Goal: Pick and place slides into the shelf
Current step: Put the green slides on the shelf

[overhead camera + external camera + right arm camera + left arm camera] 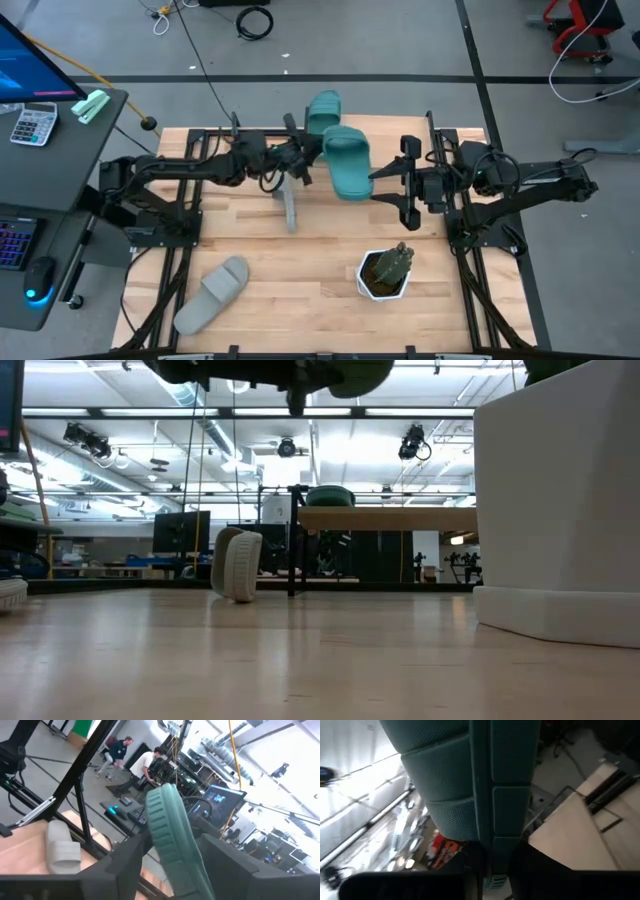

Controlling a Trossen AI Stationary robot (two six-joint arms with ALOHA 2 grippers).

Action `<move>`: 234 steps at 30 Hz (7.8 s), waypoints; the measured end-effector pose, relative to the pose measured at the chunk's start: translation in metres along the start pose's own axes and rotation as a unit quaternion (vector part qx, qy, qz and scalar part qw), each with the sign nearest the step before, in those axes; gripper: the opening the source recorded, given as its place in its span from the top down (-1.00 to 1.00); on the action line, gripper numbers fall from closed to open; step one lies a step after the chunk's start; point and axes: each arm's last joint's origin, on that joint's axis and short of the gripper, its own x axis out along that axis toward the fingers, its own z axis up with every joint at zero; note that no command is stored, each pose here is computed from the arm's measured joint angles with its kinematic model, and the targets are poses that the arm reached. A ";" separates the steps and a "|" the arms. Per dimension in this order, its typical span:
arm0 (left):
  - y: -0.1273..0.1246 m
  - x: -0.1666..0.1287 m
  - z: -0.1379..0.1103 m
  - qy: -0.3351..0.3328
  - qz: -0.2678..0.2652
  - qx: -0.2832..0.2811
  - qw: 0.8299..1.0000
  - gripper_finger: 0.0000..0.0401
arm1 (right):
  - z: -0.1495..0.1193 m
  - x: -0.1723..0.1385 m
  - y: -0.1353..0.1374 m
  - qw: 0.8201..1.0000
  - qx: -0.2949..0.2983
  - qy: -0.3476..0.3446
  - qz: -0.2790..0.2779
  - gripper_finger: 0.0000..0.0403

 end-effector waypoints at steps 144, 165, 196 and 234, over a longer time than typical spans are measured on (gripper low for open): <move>-0.012 -0.002 0.028 0.020 -0.278 -0.423 0.862 0.14 | -0.234 -0.045 -0.134 0.992 0.034 0.123 0.016 0.64; -0.012 -0.002 0.029 0.021 -0.279 -0.427 0.860 0.11 | -0.232 -0.032 -0.118 0.986 0.107 0.113 0.051 0.64; -0.012 -0.002 0.029 0.021 -0.279 -0.428 0.860 0.13 | -0.237 -0.024 -0.096 0.959 0.212 0.168 0.089 0.35; -0.013 -0.003 0.031 0.018 -0.283 -0.427 0.859 0.11 | -0.238 -0.015 -0.072 0.920 0.286 0.251 0.097 -0.34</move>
